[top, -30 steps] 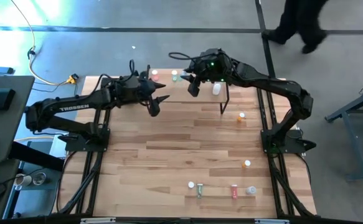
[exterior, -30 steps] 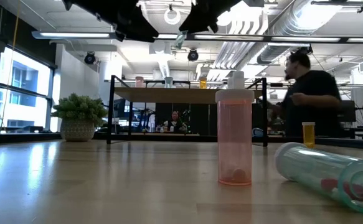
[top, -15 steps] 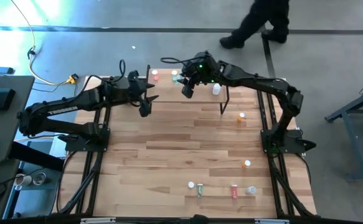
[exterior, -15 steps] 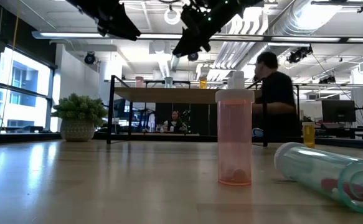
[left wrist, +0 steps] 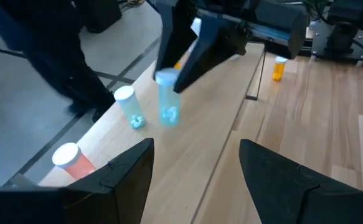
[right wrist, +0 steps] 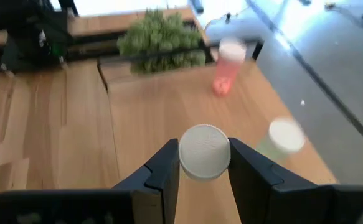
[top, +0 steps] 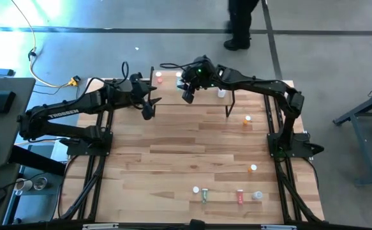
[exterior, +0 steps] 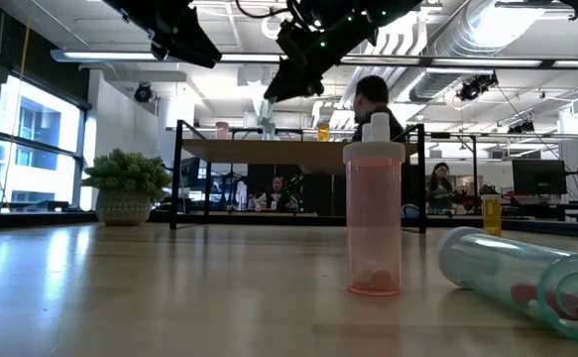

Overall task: Pick and place medicine bottles onto shelf by color
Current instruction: Put the left blue pill bottle on the shelf aligned with the other blue pill bottle, then put the bottom orange pill bottle on the shelf aligned with the other orange pill bottle

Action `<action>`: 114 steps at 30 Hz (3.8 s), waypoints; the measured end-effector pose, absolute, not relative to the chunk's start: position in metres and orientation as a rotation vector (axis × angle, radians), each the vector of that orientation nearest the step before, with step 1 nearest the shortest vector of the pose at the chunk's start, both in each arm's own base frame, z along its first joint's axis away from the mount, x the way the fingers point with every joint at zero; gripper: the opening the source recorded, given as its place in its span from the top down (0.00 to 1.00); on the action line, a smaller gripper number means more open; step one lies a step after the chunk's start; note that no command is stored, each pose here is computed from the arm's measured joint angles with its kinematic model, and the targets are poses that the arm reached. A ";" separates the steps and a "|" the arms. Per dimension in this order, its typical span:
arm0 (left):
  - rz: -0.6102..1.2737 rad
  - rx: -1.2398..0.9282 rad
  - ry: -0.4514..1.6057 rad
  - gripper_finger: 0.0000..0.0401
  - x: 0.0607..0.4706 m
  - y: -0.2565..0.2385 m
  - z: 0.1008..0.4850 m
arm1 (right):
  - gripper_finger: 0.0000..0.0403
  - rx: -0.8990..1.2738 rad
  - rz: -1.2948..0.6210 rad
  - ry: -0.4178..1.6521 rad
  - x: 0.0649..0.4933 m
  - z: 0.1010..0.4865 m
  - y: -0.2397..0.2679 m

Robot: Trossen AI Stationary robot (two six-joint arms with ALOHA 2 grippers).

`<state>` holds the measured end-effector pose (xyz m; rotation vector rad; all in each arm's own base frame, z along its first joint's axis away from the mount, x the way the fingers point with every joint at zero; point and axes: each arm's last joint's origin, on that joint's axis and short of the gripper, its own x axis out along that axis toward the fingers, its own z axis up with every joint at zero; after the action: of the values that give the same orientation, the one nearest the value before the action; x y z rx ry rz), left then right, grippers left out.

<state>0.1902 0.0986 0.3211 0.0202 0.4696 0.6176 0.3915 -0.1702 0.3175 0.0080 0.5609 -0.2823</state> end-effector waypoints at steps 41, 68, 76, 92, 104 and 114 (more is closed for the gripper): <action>0.618 0.020 0.471 0.43 0.190 0.099 0.321 | 0.74 0.046 -0.260 0.737 0.409 0.302 -0.179; 0.617 0.020 0.471 0.43 0.190 0.099 0.321 | 0.63 0.019 -0.275 0.735 0.411 0.300 -0.180; 0.617 0.020 0.471 0.43 0.190 0.099 0.321 | 0.63 -0.012 -0.273 0.726 0.412 0.301 -0.181; 0.617 0.020 0.474 0.43 0.190 0.099 0.321 | 0.63 -0.012 -0.277 0.702 0.413 0.307 -0.179; 0.616 0.020 0.474 0.43 0.190 0.099 0.321 | 0.63 -0.005 -0.275 0.703 0.410 0.332 -0.176; 0.594 0.015 0.482 0.43 0.192 0.095 0.320 | 0.63 -0.045 -0.225 0.749 0.404 0.361 -0.160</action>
<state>0.1917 0.0947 0.3196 0.0148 0.4816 0.5937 0.4041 -0.1605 0.3610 -0.0446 0.7488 -0.2255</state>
